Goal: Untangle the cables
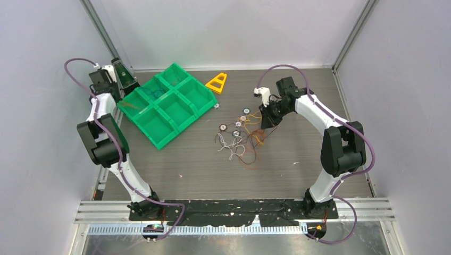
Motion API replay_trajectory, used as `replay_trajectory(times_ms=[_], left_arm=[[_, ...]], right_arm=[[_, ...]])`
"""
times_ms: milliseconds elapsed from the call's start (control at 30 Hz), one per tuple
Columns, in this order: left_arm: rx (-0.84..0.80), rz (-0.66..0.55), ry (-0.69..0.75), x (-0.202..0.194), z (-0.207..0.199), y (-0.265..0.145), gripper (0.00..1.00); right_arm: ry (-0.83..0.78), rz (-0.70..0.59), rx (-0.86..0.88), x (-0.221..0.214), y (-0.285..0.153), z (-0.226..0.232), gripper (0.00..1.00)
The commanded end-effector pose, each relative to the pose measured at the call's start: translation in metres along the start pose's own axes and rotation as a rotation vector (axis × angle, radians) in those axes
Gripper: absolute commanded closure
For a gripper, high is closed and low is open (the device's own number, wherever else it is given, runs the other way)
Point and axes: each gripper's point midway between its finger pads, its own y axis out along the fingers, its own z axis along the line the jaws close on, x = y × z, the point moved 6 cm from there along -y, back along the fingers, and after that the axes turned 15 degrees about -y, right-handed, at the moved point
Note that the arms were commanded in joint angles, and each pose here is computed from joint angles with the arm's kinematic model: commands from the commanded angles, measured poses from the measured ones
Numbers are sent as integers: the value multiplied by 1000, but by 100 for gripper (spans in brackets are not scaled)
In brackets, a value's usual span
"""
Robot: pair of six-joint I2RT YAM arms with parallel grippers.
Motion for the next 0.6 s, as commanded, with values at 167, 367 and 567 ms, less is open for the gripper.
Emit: replay_trajectory(times_ms=[167, 367, 567], left_arm=[[-189, -83, 53, 31, -20, -10, 100], [-424, 58, 81, -3, -63, -32, 100], [-346, 210, -3, -30, -53, -28, 100]], right_arm=[[-26, -34, -37, 17, -17, -3, 95], [-21, -38, -20, 16, -15, -1, 95], [-29, -58, -9, 20, -19, 3, 94]])
